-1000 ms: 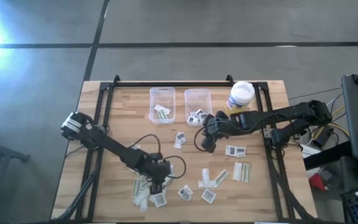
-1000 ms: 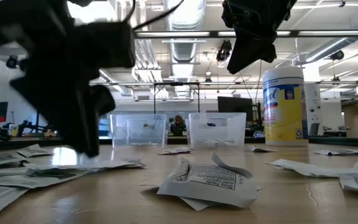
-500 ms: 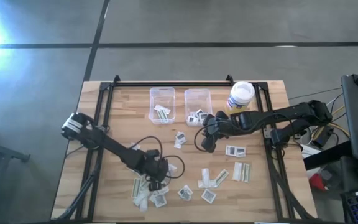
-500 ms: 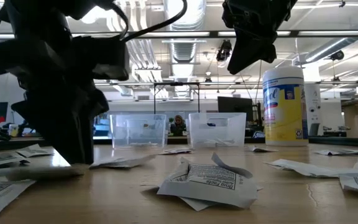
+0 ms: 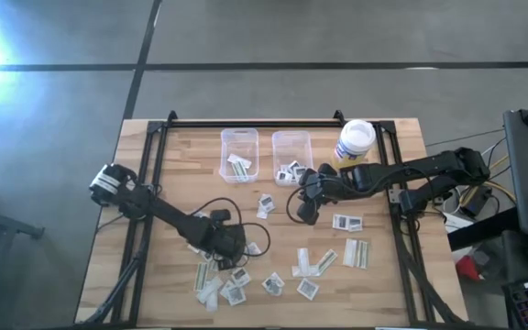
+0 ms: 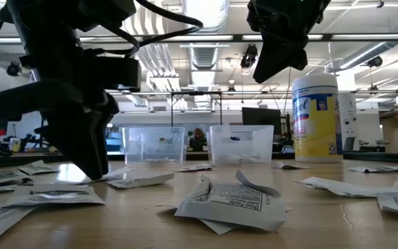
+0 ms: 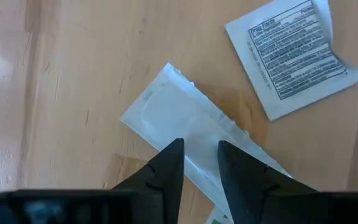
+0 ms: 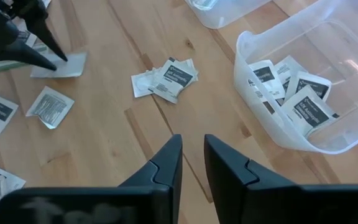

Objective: Pick & Place First Aid Supplies
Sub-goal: Put the green bandage pack into the left transparent bin

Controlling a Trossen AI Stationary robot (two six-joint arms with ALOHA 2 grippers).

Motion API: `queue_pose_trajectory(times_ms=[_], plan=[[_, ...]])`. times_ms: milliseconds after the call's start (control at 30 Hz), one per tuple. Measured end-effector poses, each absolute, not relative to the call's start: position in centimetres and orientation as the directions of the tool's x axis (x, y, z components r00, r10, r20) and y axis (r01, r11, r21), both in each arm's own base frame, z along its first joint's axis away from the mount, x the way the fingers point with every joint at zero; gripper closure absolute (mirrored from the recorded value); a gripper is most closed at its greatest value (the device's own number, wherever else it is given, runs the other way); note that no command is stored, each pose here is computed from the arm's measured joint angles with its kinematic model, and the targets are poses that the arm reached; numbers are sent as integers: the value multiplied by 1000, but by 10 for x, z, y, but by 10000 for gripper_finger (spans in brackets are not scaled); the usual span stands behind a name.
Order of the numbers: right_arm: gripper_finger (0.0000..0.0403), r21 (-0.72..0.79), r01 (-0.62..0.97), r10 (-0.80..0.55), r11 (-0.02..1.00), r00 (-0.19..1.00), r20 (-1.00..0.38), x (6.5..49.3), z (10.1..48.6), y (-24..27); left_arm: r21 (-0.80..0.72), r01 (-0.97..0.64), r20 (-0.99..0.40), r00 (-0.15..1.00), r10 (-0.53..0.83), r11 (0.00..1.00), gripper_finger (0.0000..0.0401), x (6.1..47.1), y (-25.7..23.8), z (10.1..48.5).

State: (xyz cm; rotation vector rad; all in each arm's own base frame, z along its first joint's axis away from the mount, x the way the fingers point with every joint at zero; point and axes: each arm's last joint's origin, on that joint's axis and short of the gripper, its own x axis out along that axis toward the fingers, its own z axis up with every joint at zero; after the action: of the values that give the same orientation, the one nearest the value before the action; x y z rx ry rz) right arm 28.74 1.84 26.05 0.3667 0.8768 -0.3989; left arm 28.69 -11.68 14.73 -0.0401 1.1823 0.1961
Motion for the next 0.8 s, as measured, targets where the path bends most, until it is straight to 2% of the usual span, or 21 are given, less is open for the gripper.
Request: queue_pose_trajectory(times_ms=[433, 667, 800], plan=[[327, 143, 479, -183, 866, 570, -801, 287, 260, 19, 36, -168, -910, 402, 102, 985, 286, 280, -112, 171], [339, 144, 452, -165, 880, 576, -801, 286, 260, 28, 1, -262, -901, 418, 114, 965, 285, 277, -105, 181], [343, 144, 437, -155, 888, 579, -801, 286, 260, 33, 27, -234, -899, 420, 126, 972, 266, 280, -96, 183]])
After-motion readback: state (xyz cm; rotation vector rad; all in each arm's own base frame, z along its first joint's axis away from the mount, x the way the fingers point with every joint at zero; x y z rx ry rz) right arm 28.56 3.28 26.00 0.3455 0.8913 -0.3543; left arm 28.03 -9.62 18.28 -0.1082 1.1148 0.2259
